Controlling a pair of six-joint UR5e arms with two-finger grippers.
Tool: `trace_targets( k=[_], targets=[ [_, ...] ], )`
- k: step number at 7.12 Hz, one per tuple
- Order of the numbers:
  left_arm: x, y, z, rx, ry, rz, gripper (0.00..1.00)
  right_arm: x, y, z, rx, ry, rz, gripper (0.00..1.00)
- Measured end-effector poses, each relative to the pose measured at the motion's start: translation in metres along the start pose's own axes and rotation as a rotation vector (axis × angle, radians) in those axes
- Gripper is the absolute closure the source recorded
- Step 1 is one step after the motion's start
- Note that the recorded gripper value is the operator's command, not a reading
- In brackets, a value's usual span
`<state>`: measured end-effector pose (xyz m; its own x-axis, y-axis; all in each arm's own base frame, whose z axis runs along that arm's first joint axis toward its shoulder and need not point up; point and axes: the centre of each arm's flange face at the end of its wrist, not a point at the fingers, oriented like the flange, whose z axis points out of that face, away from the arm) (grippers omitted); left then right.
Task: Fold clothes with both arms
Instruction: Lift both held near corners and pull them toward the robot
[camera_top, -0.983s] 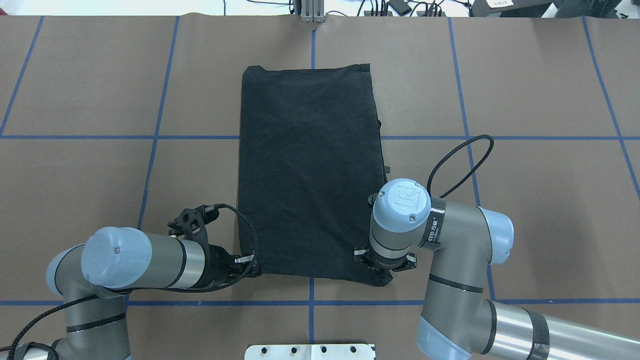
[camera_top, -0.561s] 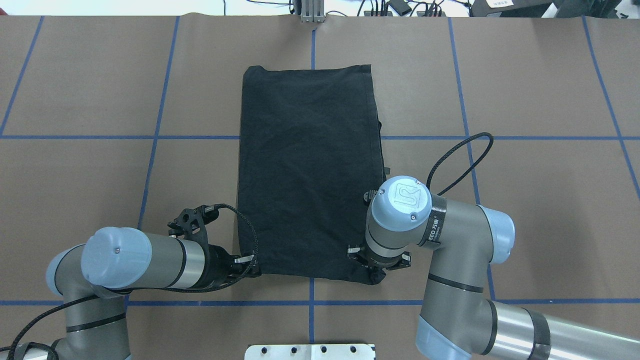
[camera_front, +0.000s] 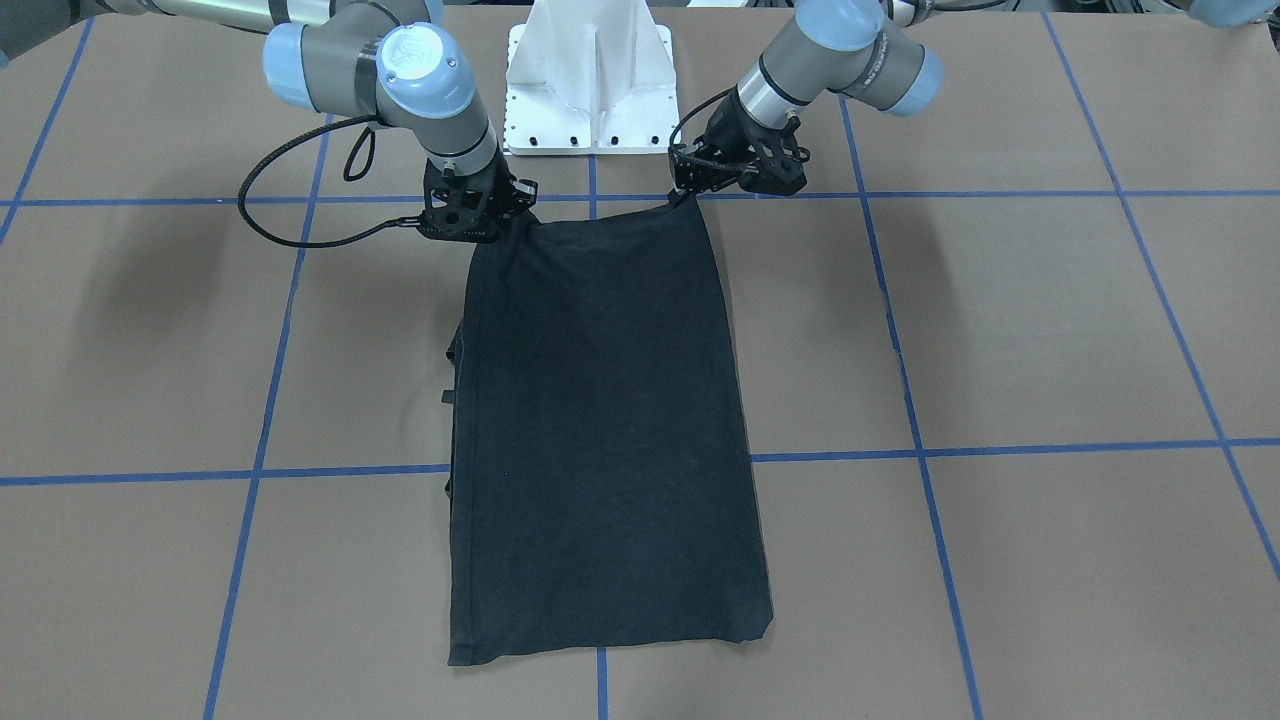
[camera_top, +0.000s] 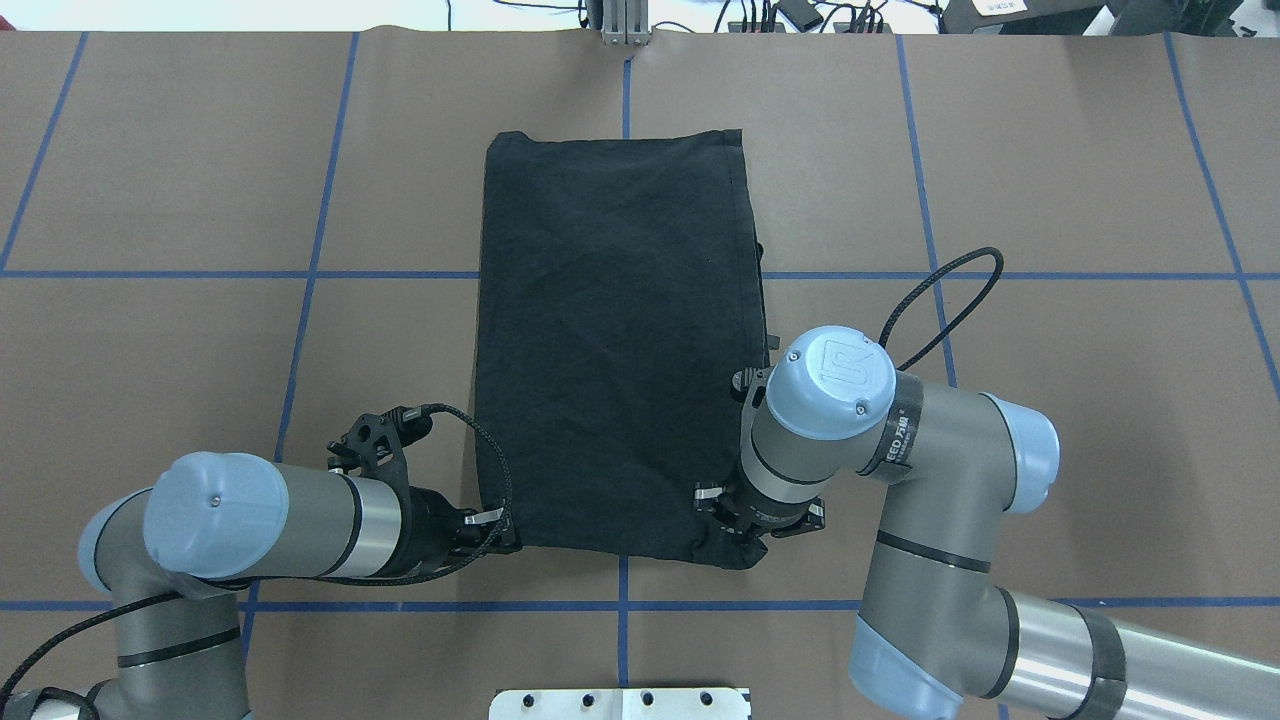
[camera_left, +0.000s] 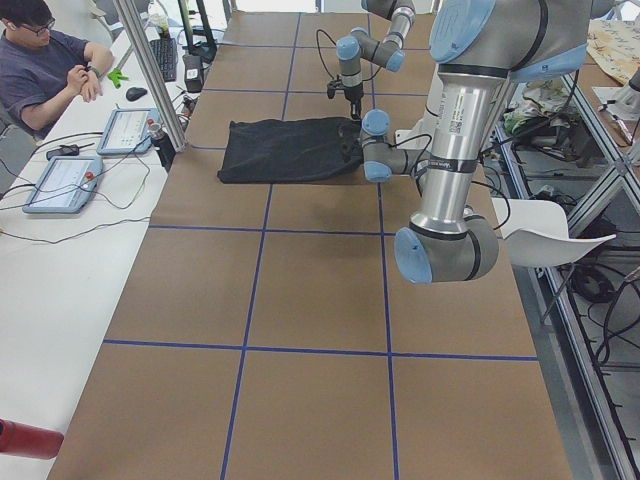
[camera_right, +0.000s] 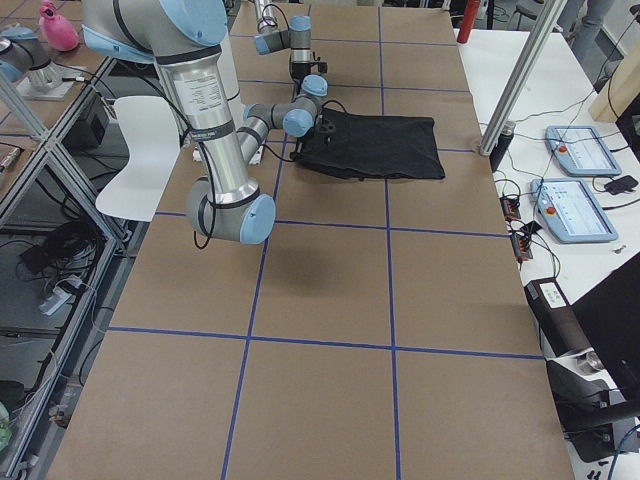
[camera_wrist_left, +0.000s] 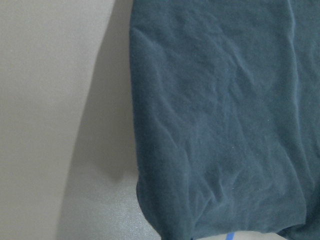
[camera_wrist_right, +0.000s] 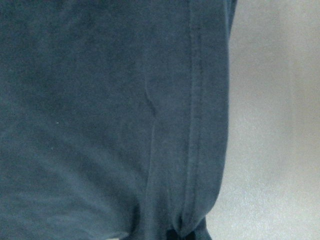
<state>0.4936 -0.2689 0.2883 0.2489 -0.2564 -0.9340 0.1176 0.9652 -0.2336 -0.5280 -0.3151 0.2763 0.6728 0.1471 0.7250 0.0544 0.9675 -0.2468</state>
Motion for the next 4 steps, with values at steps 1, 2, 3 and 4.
trace_targets(
  k=[1,2,3,4],
  targets=[
    [0.001,0.004,-0.012,-0.003,0.008,-0.009,1.0,0.013,0.006,-0.004,-0.022,-0.004,-0.001,1.0],
    [0.002,0.009,-0.022,-0.01,0.016,-0.026,1.0,0.025,0.014,-0.009,-0.058,-0.01,-0.004,1.0],
    [0.002,0.015,-0.027,-0.022,0.02,-0.042,1.0,0.032,0.023,-0.012,-0.1,-0.018,-0.007,1.0],
    [0.002,0.022,-0.027,-0.04,0.018,-0.06,1.0,0.033,0.03,-0.015,-0.134,-0.026,-0.013,1.0]
  ],
)
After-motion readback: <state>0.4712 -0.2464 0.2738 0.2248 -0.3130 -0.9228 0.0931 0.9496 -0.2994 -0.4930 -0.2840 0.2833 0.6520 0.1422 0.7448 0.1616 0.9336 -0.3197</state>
